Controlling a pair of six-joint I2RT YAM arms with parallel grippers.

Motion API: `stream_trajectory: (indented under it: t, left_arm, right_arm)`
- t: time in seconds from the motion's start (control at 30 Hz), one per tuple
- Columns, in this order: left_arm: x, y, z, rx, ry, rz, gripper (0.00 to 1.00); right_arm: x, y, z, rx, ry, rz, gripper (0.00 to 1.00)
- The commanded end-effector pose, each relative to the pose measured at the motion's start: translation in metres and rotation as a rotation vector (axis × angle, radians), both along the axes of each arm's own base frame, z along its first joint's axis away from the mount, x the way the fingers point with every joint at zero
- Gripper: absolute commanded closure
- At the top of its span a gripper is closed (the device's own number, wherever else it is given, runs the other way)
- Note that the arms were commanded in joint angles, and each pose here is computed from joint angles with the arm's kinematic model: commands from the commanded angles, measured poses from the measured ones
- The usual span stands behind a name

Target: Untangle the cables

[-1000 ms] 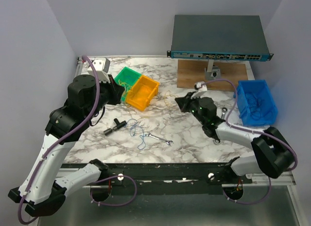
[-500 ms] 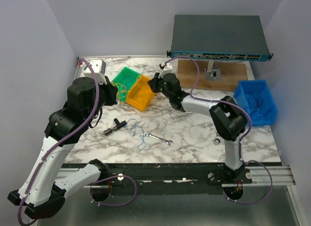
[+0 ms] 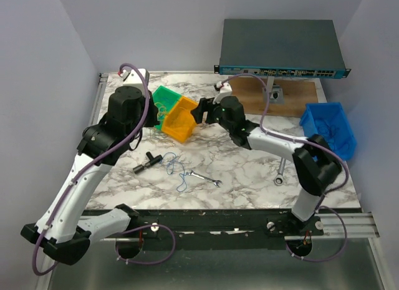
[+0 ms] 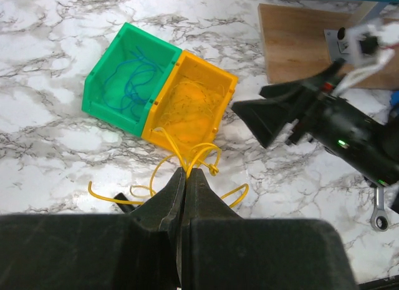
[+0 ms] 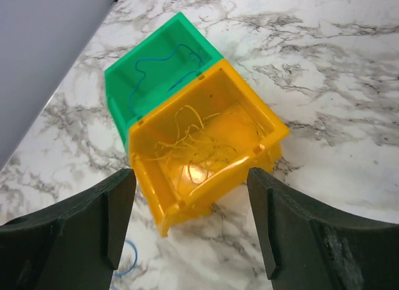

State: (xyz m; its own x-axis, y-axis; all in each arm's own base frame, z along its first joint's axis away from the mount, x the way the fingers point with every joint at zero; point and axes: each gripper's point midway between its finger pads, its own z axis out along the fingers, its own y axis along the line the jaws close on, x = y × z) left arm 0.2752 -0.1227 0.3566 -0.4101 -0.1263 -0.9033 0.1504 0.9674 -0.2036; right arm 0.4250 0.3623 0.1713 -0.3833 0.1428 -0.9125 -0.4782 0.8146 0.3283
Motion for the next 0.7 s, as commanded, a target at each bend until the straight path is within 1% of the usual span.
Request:
stream_trajectory:
  t: [0.0,0.2,0.33,0.43,0.57,0.67]
  left_arm:
    - [0.024,-0.006,0.018,-0.037,-0.049,0.042,1.0]
    - [0.062,-0.005,0.014,0.009,-0.037,0.141,1.0]
    - [0.092,-0.007,0.013,-0.008,-0.034,0.207,1.0]
    - [0.116,-0.016,0.012,-0.017,-0.025,0.227,1.0]
    - [0.147,-0.033,-0.002,-0.004,0.016,0.236,1.0]
    - [0.164,-0.04,-0.026,0.023,0.069,0.253,1.0]
  right_arm:
    - [-0.039,-0.029,0.036,0.057,-0.044,0.002,0.21]
    - [-0.081,-0.086,0.036,0.042,-0.08,-0.076,0.23]
    - [-0.101,-0.125,0.036,0.042,-0.116,-0.17,0.24]
    - [-0.113,-0.151,0.032,0.065,-0.135,-0.245,0.25]
    - [-0.124,-0.172,0.021,0.103,-0.163,-0.297,0.26]
    - [-0.129,-0.177,0.009,0.111,-0.161,-0.306,0.26]
